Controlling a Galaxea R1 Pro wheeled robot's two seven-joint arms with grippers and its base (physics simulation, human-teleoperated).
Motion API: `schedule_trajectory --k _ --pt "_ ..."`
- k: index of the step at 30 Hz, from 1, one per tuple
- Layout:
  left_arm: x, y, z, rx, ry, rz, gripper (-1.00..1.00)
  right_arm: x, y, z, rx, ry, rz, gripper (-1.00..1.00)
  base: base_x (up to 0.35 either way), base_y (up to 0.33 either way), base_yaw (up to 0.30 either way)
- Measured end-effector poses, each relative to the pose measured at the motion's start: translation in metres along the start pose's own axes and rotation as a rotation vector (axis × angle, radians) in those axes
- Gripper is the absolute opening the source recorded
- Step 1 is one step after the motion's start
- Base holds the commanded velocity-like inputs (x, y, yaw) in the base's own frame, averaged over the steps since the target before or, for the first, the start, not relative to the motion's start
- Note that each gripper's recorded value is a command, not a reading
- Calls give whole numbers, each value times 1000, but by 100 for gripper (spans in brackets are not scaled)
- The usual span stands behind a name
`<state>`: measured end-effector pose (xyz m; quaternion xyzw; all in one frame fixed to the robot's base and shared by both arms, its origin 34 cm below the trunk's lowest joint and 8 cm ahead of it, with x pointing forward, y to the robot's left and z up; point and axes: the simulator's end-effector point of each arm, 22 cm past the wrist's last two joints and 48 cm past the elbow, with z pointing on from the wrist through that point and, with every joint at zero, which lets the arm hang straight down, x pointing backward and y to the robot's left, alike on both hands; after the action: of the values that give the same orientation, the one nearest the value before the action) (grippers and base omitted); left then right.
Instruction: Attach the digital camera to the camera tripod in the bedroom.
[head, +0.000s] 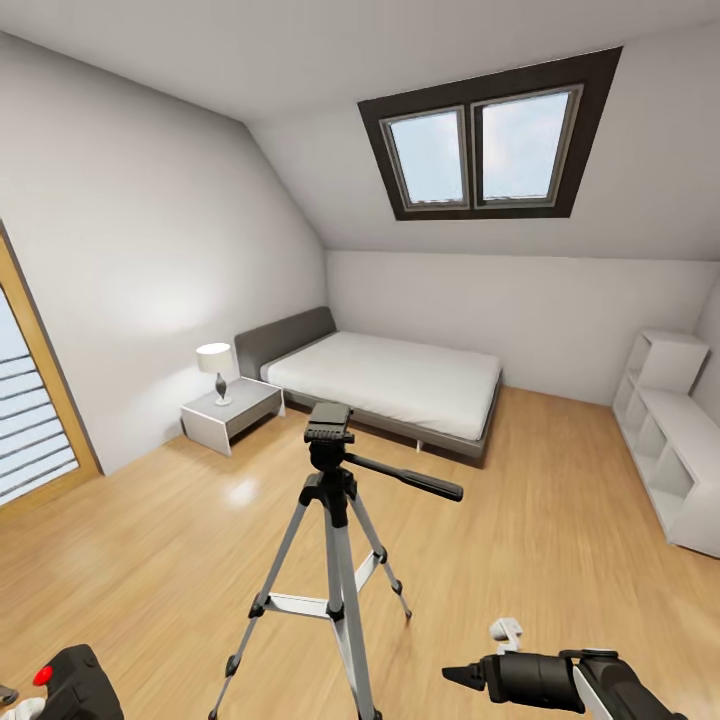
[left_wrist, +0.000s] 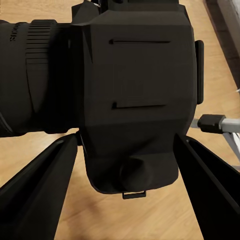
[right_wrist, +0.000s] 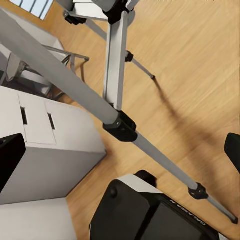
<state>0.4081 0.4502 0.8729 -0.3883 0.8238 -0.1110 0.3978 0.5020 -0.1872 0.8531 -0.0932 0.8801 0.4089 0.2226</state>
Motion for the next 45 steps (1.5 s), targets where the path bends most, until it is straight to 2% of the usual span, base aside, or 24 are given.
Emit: schedule_trajectory --k 3,7,8,9,10,11,12,13,14,15,18,19,20,23,24,28,30,31,36,40,45 --pt "-1 -2 0 5 -2 1 -100 -2 2 0 -3 -4 -12 100 0 1 0" --pt "-28 -25 -9 52 -26 40 -100 -10 0 4 19 -41 -94 100 0 0 0" --pt "-53 -41 -10 70 -10 91 -100 -24 -5 6 57 -101 -184 100 0 0 0" --pt "-75 -66 -13 128 -30 90 -100 -30 -6 7 73 -123 -214 100 0 0 0" --pt "-85 -73 -11 133 -28 109 -100 -34 -7 9 88 -141 -236 100 0 0 0" --pt "-105 -96 -9 163 -33 137 -100 -41 -6 15 111 -169 -267 100 0 0 0" --pt "-116 -119 -8 213 -39 131 -100 -44 -3 20 119 -181 -281 100 0 0 0" --pt "-130 -143 -4 235 -49 179 -100 -50 5 28 126 -198 -309 100 0 0 0" --pt "-139 -169 -5 290 -55 175 -100 -54 10 32 127 -205 -326 100 0 0 0" --pt "-147 -184 -3 300 -66 201 -100 -58 15 35 129 -210 -344 100 0 0 0" --pt "-169 -237 -4 378 -96 236 -100 -68 30 43 140 -218 -406 100 0 0 0" --pt "-180 -262 -4 407 -116 256 -100 -76 39 47 156 -225 -451 100 0 0 0" --pt "-194 -287 -3 444 -137 251 -100 -86 50 48 176 -240 -499 100 0 0 0" --pt "-217 -311 2 463 -181 246 -100 -101 69 47 191 -262 -551 100 0 0 0" --pt "-231 -322 4 469 -214 240 -100 -106 78 45 197 -261 -561 100 0 0 0" --pt "-255 -337 5 453 -285 236 -100 -102 92 48 205 -234 -570 100 0 0 0" --pt "-271 -352 3 433 -349 254 -100 -97 96 53 225 -212 -583 100 0 0 0" --pt "-272 -352 3 428 -352 258 -100 -97 96 54 225 -212 -584 100 0 0 0" --pt "-297 -390 -7 414 -445 297 -100 -92 103 62 248 -194 -589 100 0 0 0" --pt "-309 -410 -14 380 -479 323 -100 -88 105 66 255 -174 -573 100 0 0 0" --pt "-313 -433 -21 379 -499 359 -100 -85 108 66 261 -150 -554 100 0 0 0"
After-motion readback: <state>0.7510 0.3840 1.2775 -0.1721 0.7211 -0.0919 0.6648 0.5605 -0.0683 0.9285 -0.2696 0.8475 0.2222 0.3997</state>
